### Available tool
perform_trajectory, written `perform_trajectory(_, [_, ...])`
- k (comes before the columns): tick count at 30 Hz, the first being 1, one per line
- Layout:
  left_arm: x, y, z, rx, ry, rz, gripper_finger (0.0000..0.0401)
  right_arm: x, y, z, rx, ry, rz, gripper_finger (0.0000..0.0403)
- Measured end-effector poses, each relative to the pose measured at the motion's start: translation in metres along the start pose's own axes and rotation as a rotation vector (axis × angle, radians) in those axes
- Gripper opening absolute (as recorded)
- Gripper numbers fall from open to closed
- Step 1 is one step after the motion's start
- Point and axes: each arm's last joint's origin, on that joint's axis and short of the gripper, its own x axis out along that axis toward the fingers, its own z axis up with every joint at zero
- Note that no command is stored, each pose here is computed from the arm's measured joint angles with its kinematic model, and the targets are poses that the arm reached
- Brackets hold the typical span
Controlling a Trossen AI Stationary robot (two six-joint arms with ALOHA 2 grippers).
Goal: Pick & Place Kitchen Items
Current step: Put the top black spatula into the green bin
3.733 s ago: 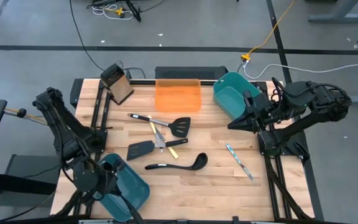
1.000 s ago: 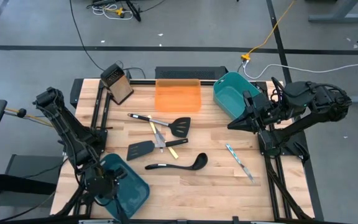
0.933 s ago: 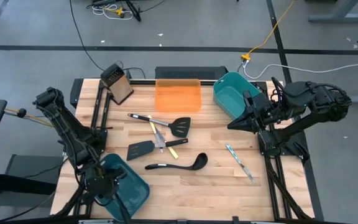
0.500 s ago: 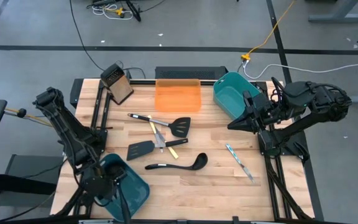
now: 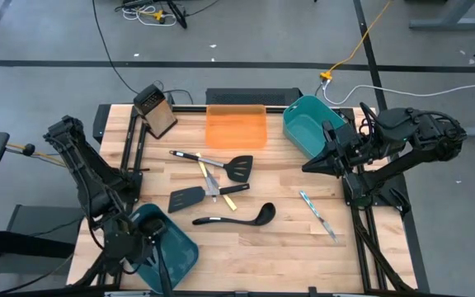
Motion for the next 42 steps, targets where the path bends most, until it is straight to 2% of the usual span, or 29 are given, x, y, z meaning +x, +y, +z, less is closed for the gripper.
perform_trajectory(11, [-0.024, -0.001, 0.027, 0.010, -0.115, 0.046, 0.0025, 0.000, 0.000, 0.000, -0.001, 0.000, -0.002, 0.0002])
perform_trajectory(20, [-0.032, 0.008, 0.038, -0.008, -0.158, 0.085, 0.0006, 0.000, 0.000, 0.000, -0.001, 0.000, -0.001, 0.0002])
perform_trajectory(31, [-0.046, 0.032, 0.043, -0.078, -0.206, 0.158, 0.0004, 0.000, 0.000, 0.000, -0.006, 0.000, -0.001, 0.0002])
perform_trajectory(42, [-0.078, 0.062, 0.042, -0.164, -0.320, 0.328, 0.0006, 0.000, 0.000, -0.001, -0.045, 0.014, -0.003, 0.0002])
